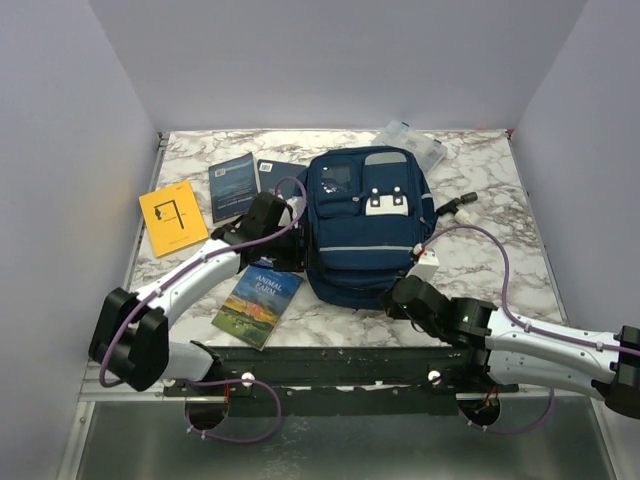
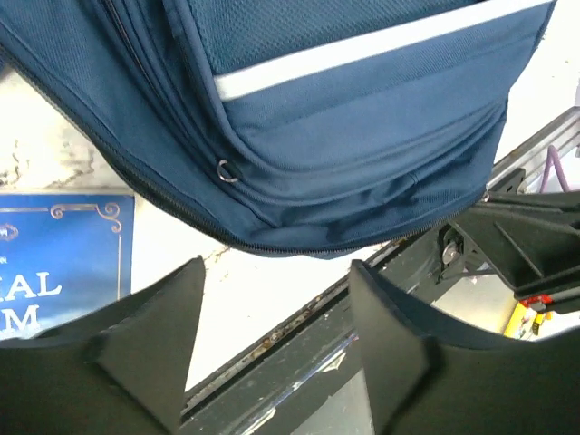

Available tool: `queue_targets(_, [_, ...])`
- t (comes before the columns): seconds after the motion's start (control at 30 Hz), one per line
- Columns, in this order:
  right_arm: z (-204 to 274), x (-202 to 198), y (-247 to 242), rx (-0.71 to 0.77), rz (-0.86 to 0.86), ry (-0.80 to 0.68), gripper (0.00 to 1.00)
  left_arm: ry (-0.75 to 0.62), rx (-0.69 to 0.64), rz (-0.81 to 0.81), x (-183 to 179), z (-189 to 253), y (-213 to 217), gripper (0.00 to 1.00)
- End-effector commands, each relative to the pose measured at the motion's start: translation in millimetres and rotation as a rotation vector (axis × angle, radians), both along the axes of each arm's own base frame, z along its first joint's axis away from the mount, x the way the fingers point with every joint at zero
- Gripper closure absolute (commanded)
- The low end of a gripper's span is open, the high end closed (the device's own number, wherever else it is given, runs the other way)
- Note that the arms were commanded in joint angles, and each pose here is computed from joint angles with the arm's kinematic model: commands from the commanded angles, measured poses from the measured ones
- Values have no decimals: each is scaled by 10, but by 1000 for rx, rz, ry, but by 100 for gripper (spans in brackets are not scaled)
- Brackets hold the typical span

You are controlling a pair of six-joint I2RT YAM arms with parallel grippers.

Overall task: Pack the student bag
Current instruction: Unzip the student bag at the center of the board.

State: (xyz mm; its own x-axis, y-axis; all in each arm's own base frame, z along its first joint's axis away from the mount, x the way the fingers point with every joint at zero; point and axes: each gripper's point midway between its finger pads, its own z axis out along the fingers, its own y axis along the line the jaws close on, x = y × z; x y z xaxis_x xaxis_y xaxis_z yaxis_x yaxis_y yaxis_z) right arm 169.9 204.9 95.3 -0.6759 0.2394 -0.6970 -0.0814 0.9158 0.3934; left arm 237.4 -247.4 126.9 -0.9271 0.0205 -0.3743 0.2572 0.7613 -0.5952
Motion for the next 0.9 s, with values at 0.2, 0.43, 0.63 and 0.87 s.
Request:
queue_targets(0.2, [139,18,273,81,95,-39,99,105,-241,134,-558,308,-367,6])
queue_targets(0.43, [118,-52,275,98,125,-25,99,414,-468,413,-578,147,-617,5])
queue_targets(0.63, [116,-90,297,119,145,-17,99,545,-543,594,-435,-58,-646,14])
queue_targets(0.87, [50,-120,322,97,179,-8,99,498,-509,609,-268,-163,-727,37])
